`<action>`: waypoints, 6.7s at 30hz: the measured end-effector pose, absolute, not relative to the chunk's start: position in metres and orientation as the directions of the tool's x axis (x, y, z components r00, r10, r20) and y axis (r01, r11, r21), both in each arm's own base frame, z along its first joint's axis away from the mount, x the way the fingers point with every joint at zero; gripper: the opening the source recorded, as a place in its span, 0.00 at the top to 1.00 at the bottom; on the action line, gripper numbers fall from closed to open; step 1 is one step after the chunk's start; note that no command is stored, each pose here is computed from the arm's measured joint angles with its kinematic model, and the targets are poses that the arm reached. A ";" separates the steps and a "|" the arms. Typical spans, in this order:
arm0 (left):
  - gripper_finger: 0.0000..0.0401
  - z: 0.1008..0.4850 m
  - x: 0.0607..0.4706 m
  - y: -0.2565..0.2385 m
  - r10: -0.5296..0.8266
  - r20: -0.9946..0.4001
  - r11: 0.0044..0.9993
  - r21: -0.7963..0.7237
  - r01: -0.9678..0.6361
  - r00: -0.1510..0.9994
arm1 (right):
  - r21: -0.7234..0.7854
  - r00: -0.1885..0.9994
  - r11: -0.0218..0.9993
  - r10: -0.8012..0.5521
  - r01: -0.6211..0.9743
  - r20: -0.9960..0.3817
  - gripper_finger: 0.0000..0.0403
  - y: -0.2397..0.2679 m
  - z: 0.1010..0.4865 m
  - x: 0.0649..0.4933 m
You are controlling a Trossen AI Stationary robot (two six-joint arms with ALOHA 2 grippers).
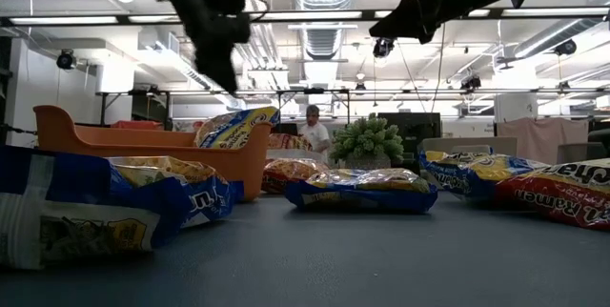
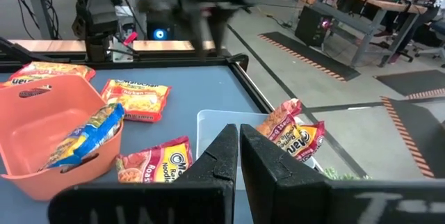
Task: Sort Maruchan noodles
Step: Put the orange noodle pack into the gray bin
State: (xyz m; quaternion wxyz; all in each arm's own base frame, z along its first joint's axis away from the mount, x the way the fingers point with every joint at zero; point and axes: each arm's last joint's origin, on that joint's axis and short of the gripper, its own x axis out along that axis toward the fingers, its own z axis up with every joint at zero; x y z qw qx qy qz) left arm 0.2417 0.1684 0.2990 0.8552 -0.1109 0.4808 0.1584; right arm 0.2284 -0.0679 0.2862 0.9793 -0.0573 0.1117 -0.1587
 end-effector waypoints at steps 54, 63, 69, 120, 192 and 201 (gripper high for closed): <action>0.54 0.160 0.157 0.102 0.273 -0.945 0.456 -0.035 -0.889 0.178 | -0.228 0.938 0.928 -0.327 0.295 -0.114 0.98 -0.068 0.300 0.230; 0.61 0.194 0.166 0.116 0.444 -0.891 0.458 0.136 -0.879 0.094 | -0.228 0.938 0.928 -0.327 0.295 -0.114 0.98 -0.068 0.300 0.230; 0.62 0.215 0.176 0.117 0.358 -0.907 0.542 0.009 -0.840 0.222 | -0.228 0.938 0.928 -0.327 0.295 -0.113 0.98 -0.068 0.300 0.230; 0.52 0.132 0.136 0.141 0.364 -0.722 0.731 -0.170 -0.661 0.588 | -0.221 0.938 0.930 -0.325 0.293 -0.122 0.98 -0.068 0.299 0.230; 1.00 0.143 0.139 0.104 0.456 -0.735 0.628 -0.134 -0.767 0.501 | 0.012 0.710 0.959 -0.200 0.282 -0.675 0.98 -0.091 0.256 0.367; 1.00 0.161 0.139 0.098 0.372 -0.735 0.630 -0.248 -0.736 0.567 | 0.023 0.610 0.960 -0.159 0.280 -0.776 0.98 -0.079 0.248 0.357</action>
